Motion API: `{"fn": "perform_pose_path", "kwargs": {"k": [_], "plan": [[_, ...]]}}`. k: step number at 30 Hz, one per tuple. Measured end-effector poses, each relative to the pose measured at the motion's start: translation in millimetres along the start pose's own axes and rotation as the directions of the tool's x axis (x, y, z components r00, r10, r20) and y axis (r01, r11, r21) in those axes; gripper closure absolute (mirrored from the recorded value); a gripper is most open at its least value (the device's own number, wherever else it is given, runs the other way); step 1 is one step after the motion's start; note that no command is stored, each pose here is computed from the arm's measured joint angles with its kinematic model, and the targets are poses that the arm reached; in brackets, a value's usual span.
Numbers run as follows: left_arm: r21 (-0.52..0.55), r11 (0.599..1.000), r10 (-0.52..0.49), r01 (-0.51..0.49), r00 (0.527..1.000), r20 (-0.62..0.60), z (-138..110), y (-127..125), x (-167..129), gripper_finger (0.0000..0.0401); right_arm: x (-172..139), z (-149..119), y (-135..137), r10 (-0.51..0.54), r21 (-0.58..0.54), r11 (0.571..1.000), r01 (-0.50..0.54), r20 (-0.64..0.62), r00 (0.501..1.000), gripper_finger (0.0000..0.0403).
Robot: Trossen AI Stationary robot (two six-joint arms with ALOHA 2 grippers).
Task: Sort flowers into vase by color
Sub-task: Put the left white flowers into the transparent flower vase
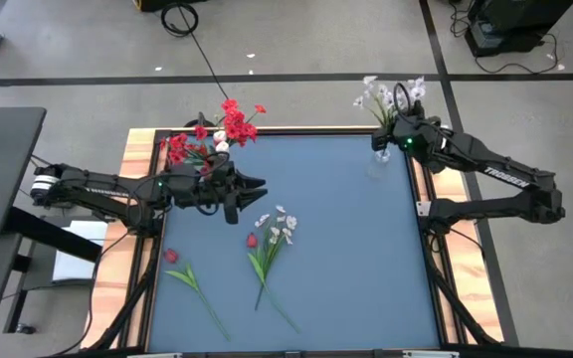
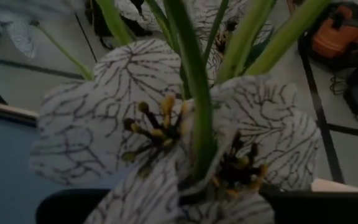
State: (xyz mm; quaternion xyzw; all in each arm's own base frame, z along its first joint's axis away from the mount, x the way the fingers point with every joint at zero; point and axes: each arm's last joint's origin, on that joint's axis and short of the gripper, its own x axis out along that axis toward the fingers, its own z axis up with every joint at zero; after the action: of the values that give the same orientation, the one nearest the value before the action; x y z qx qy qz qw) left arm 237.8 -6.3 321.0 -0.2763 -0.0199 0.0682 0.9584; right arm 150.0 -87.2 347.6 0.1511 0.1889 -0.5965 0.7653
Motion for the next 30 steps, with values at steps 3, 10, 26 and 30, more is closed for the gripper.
{"fn": "perform_pose_path", "kwargs": {"k": [3,10,26,30], "plan": [[0.007,1.000,0.003,-0.003,1.000,-0.008,-0.8,0.3,0.0,0.0211,4.9,-8.4,0.3,-0.003,0.009,1.000,0.003,0.010,1.000,0.0393],[0.035,0.999,0.010,-0.009,1.000,-0.016,-1.6,0.9,0.0,0.0211,19.1,-30.8,-1.0,-0.065,-0.026,0.998,0.064,-0.023,0.998,0.0357],[0.186,0.969,0.222,-0.163,0.904,-0.366,-37.3,19.3,-10.4,0.0211,22.3,-43.4,-12.0,0.073,0.063,0.996,-0.060,-0.219,0.973,0.0263],[0.194,0.963,0.253,-0.188,0.880,-0.403,-40.9,22.3,-12.7,0.0211,17.0,-40.9,-21.7,0.070,0.105,0.993,-0.049,-0.204,0.976,0.0219]]}}
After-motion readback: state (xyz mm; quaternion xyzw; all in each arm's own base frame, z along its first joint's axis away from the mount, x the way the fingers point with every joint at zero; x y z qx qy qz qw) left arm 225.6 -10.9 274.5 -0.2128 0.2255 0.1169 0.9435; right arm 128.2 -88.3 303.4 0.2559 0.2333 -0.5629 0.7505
